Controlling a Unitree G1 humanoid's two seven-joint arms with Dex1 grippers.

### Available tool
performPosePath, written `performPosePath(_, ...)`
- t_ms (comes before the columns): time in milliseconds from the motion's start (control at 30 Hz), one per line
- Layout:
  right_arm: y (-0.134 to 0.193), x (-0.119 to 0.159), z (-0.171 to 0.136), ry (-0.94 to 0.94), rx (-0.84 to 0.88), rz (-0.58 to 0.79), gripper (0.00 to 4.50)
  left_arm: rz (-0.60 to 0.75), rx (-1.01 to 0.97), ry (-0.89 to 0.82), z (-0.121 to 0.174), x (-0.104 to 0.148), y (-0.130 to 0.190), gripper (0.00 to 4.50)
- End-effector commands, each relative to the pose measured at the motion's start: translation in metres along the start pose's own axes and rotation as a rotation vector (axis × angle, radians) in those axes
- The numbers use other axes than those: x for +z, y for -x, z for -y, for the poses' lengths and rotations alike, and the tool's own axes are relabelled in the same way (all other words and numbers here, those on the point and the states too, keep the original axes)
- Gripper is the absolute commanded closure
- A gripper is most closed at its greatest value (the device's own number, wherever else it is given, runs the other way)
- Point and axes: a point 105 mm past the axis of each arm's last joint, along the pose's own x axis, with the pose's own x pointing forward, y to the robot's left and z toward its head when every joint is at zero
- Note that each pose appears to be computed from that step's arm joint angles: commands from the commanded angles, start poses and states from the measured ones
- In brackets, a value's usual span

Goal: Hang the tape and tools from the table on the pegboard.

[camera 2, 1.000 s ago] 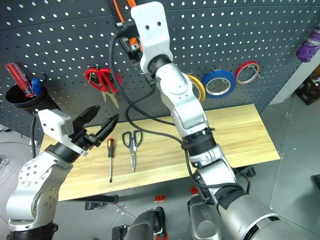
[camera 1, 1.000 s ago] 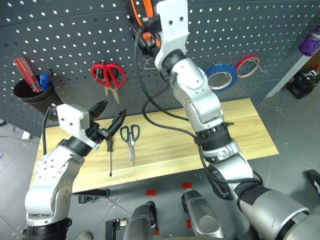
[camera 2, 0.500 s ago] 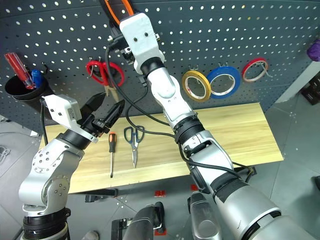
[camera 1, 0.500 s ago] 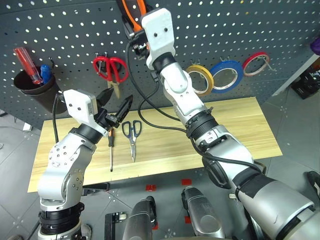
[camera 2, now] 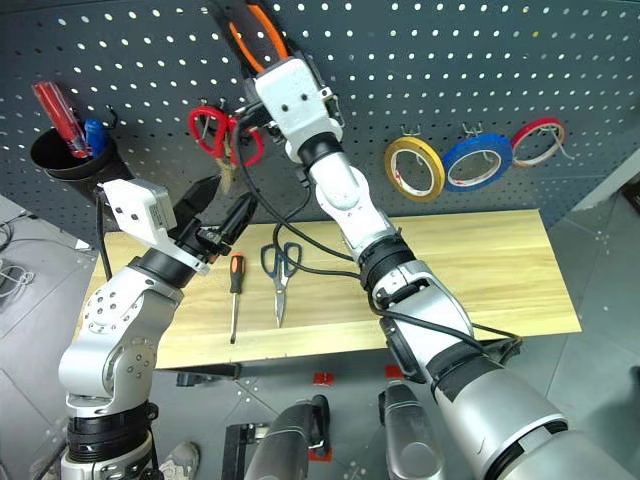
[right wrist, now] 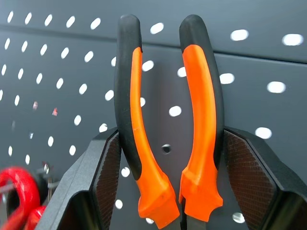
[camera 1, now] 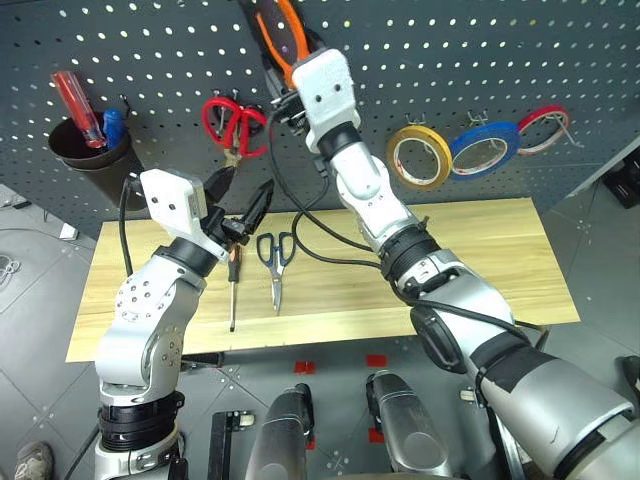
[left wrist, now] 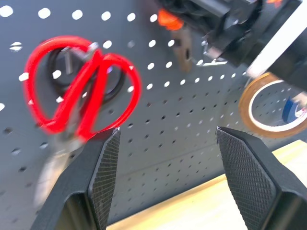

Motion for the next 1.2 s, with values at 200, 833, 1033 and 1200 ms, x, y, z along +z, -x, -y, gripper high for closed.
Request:
performPosePath(200,-0.005,0.030,0.028,-0.070,-0.086,0.076,1.61,0.060,-0.002,-0.022,0.003,0.014,0.002,1.15)
performPosePath(833,0.032,-0.028,0.045,0.006,-0.130,-0.142,1.61,0.039,0.000,-0.020,0.004,0.003,-0.002,1.15)
performPosePath(1033,0.047,-0.045,0.043,-0.053,-0.115,-0.260,0.35,-0.023,0.038,-0.030,0.002,-0.011,-0.001,1.15)
performPosePath(1200,0.065,-0.050,0.041,-0.062,-0.069,-0.326,0.00,-0.164,0.089,0.002,-0.001,-0.041,0.007,0.99)
